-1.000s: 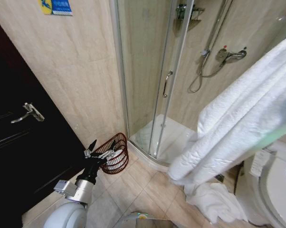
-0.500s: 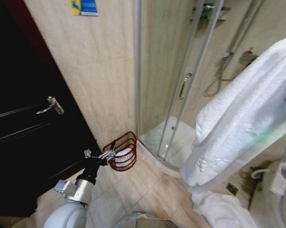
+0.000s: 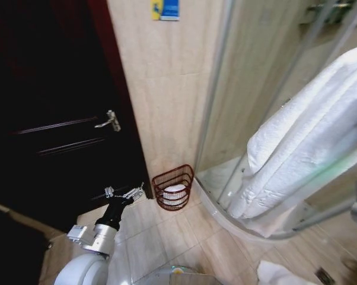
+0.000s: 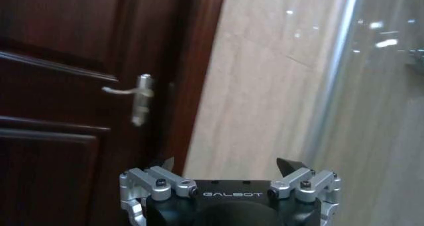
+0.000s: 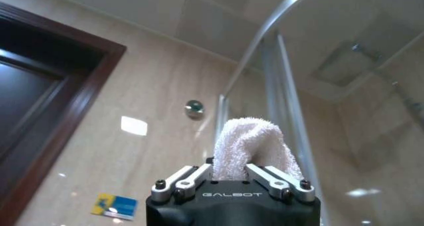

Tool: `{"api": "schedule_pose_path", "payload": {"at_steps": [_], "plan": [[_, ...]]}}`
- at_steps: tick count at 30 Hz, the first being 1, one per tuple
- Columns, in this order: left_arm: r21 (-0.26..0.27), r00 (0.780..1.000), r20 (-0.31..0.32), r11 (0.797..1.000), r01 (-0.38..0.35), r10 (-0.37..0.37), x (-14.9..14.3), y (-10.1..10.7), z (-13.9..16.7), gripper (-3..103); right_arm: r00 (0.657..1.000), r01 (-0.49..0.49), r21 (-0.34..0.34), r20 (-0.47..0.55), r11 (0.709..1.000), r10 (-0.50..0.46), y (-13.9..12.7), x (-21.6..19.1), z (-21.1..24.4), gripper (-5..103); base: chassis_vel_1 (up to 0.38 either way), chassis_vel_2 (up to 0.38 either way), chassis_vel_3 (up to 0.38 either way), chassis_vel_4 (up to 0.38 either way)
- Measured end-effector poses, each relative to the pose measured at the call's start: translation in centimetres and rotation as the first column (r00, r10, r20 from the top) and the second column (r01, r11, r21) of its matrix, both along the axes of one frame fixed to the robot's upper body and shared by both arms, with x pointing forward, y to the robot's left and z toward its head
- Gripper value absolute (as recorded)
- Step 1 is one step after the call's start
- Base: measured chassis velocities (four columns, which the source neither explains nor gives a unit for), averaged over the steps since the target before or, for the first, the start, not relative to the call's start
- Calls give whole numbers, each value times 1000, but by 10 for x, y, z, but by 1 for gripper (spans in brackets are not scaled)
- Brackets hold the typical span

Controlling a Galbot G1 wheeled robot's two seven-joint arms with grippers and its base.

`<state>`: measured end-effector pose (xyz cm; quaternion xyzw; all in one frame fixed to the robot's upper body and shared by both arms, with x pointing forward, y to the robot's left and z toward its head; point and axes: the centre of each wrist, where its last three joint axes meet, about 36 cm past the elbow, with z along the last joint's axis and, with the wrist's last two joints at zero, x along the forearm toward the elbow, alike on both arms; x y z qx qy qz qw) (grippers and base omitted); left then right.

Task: Discard the used towel into the hamper.

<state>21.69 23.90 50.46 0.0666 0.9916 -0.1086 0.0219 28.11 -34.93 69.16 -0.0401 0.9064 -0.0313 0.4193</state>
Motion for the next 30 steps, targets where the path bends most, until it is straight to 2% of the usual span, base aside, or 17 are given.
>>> {"api": "schedule_pose_path", "payload": {"at_steps": [14, 30], "plan": [[0, 1000, 0, 1000, 0, 0, 0, 0, 0, 100, 1000, -16, -9, 0, 1000, 16, 3, 2, 1, 8, 119, 111, 120, 128], [0, 1000, 0, 1000, 0, 0, 0, 0, 0, 100, 998, -64, -76, 18, 995, 66, 17, 15, -4, 8, 2, 4, 4, 2]]}}
